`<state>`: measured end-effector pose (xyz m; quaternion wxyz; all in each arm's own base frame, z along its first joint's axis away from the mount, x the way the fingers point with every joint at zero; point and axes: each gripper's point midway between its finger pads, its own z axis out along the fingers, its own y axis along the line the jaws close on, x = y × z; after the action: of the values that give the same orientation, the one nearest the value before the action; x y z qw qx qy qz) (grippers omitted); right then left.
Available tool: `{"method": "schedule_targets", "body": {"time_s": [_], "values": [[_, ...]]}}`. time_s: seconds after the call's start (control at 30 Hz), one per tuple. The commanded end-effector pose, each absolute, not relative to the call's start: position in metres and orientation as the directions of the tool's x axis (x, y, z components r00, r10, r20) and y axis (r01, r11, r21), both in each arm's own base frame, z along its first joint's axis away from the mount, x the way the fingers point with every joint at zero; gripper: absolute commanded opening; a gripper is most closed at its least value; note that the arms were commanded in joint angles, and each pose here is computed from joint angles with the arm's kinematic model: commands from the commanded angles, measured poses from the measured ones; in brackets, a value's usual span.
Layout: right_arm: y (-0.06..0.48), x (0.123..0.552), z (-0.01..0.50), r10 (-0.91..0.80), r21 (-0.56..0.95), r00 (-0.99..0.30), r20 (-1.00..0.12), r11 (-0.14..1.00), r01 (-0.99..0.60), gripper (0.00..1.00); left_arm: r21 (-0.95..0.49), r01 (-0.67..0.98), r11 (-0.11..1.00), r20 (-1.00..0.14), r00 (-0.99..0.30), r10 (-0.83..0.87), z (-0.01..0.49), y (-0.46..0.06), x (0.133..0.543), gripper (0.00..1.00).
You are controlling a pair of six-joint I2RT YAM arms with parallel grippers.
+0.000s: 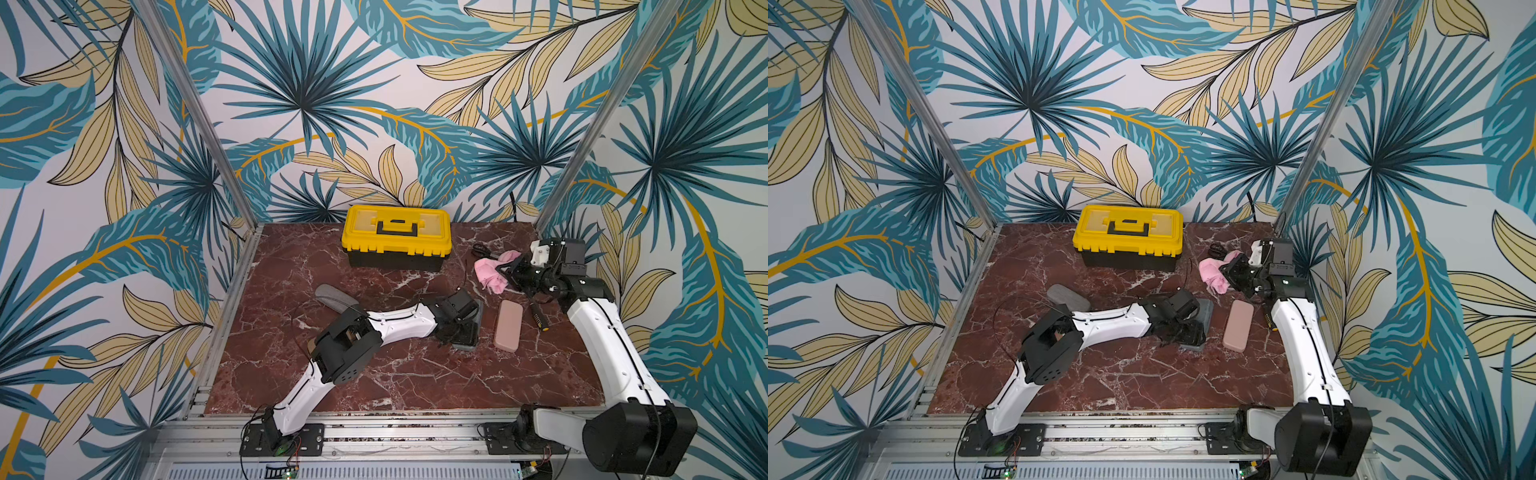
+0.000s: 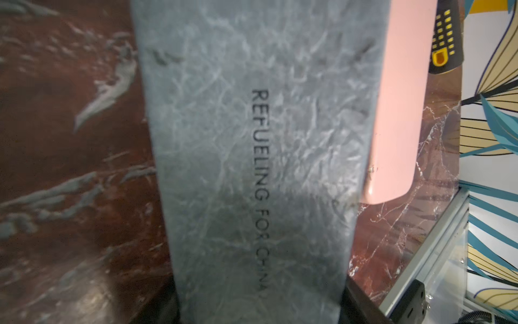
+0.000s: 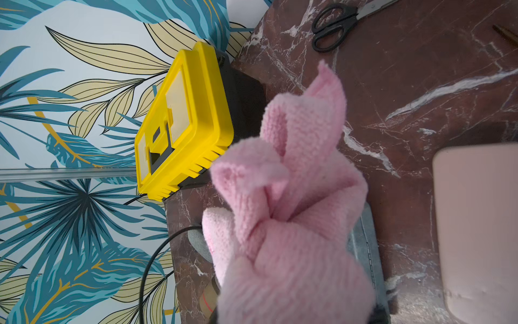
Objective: Wipe the eyeglass case
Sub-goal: Place the eyeglass case at the center of the board.
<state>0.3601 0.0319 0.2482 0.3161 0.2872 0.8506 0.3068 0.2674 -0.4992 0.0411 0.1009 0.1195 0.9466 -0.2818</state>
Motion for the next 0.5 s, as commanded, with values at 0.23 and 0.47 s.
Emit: {"method": "schedule_targets", "body": {"time_s": [0.23,0.47], "values": [[0.029,0.355,0.225,0.655,0.665,-0.672,-0.345,0.676,0.318,0.0,-0.456,0.218,0.863,-0.153,-0.974,0.166,-0.016,-0.514,0.268,0.56],[0.028,0.354,0.221,0.639,0.649,-0.683,-0.354,0.694,0.312,0.0,-0.458,0.216,0.862,-0.16,-0.974,0.159,-0.014,-0.514,0.273,0.78]]}}
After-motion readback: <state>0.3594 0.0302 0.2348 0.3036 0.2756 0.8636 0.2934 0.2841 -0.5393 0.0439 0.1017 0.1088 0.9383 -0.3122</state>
